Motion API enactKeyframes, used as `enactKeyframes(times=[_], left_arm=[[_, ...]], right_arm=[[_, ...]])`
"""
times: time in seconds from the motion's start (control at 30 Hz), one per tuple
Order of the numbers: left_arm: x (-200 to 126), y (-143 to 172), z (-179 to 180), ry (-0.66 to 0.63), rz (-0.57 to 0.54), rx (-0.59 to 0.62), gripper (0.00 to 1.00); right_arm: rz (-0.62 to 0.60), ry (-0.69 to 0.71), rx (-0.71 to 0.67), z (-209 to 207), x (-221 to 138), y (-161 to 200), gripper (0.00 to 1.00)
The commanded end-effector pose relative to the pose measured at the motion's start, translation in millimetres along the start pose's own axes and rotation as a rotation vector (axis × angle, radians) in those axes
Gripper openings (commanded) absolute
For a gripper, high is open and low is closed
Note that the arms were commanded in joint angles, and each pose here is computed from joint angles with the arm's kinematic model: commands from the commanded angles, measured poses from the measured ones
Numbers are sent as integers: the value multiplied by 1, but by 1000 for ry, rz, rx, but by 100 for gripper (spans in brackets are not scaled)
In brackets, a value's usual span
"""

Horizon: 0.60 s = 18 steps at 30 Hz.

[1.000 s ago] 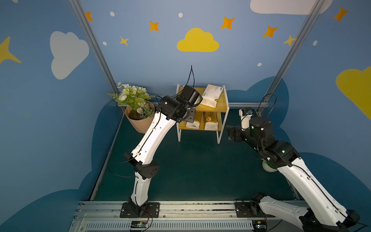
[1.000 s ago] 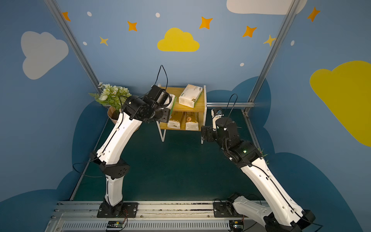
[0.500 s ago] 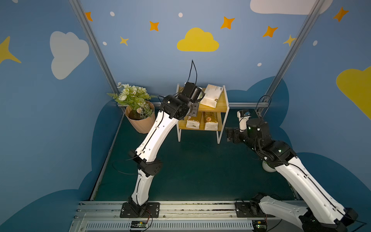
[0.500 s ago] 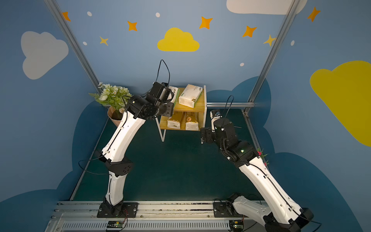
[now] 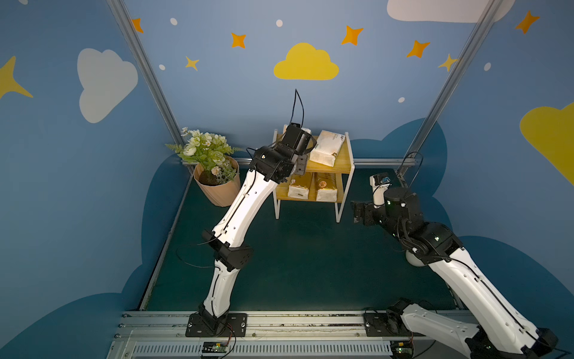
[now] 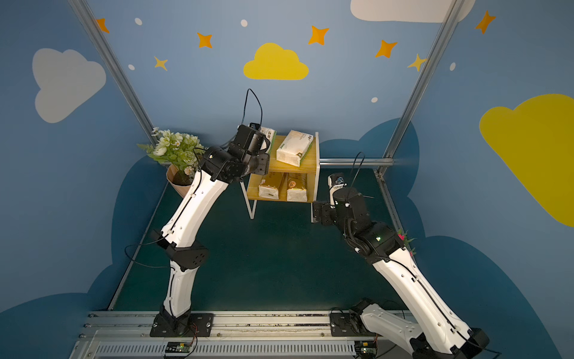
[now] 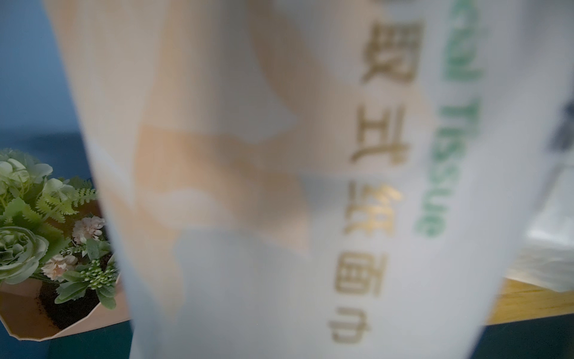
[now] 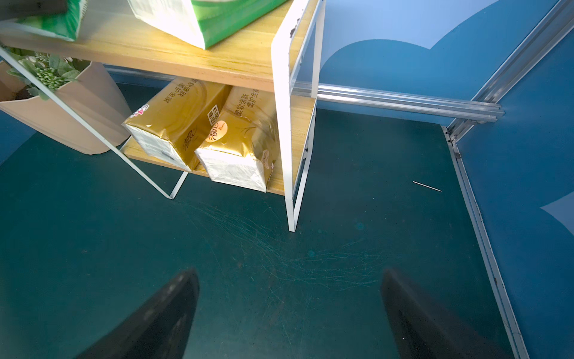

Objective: Place the tissue boxes on the shelf by color
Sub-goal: Place a box of tissues on the shelf.

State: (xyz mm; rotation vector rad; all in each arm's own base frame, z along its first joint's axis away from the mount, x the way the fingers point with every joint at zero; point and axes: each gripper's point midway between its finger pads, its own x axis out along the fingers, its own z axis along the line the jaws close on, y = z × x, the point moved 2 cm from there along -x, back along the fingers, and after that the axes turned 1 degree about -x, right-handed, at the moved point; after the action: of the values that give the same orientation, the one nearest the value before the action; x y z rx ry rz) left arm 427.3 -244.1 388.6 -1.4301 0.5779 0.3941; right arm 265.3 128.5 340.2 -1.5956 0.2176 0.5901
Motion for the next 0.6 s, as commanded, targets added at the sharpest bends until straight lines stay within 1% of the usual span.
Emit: enactKeyframes(times=[0.0,0.1,0.27,0.57], left_arm=[[5,-6,-4,23,-19,-26,80],[6,-5,-4,26,-13,-30,89],[7,-5,-4,34,-13,-41,100],[1,-12,-5,48,-39,-52,100]], right_arm=[[8,24,8,-6,-3,4,98],[10,22,9,-6,-3,4,98],[13,22,11,-6,-3,6,98],[27,11,13,-3,1,9,98]])
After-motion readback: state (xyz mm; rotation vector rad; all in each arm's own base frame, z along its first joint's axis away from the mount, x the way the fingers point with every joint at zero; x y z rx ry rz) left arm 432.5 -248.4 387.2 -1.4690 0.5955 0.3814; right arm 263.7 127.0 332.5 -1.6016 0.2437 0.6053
